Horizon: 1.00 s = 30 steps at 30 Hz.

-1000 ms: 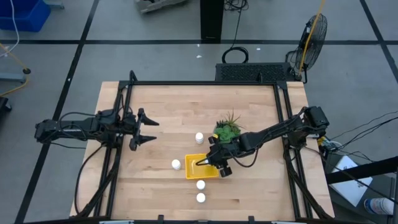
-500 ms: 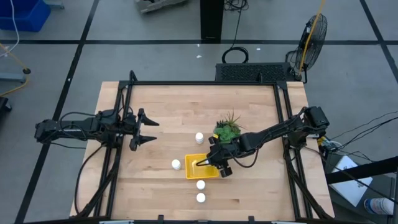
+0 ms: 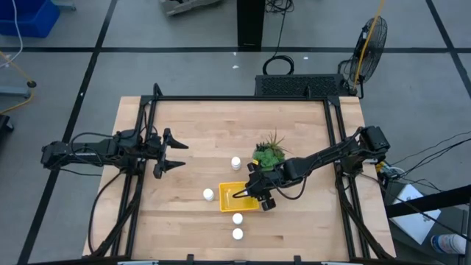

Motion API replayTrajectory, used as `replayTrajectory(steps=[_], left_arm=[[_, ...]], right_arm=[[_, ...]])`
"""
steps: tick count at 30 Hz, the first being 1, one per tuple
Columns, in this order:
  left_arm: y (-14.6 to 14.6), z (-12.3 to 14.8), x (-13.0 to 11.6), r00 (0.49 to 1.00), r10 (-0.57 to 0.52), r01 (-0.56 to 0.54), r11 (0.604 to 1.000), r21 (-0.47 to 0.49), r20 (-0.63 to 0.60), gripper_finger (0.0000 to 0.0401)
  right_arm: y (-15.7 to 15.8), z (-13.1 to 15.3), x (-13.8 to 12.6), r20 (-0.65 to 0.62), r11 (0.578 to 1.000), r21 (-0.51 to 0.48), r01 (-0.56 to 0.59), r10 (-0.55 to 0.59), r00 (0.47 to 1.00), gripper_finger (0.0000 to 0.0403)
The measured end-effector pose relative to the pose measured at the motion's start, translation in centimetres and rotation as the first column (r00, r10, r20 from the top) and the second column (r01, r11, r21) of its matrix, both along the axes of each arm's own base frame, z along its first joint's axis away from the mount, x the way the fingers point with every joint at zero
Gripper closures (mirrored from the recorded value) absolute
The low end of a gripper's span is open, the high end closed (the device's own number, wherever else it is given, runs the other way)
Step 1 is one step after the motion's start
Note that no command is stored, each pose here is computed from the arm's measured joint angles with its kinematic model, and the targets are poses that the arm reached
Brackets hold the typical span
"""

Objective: Pick and place pill bottles into a basket
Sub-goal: Put the white pill bottle into the yellow bin

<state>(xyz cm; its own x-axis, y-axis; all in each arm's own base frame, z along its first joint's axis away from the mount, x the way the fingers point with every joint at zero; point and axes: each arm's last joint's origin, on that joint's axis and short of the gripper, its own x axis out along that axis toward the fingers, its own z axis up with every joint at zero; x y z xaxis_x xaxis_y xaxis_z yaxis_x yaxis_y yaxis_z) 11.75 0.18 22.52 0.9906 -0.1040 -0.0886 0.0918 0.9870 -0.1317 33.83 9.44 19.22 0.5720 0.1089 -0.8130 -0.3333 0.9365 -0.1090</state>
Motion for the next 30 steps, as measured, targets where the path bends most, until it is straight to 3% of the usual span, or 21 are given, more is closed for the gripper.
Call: replayTrajectory(steps=[22, 30], left_arm=[[0.00, -0.03, 0.00, 1.000, 0.000, 0.000, 1.000, -0.016, -0.004, 0.0091], [0.00, -0.04, 0.00, 1.000, 0.000, 0.000, 1.000, -0.016, -0.006, 0.0091]], right_arm=[[0.20, -0.51, 0.30, 0.003, 1.000, -0.002, -0.006, 0.006, 1.000, 0.0232], [0.29, -0.54, 0.23, -0.002, 1.000, -0.005, -0.010, 0.010, 1.000, 0.0217]])
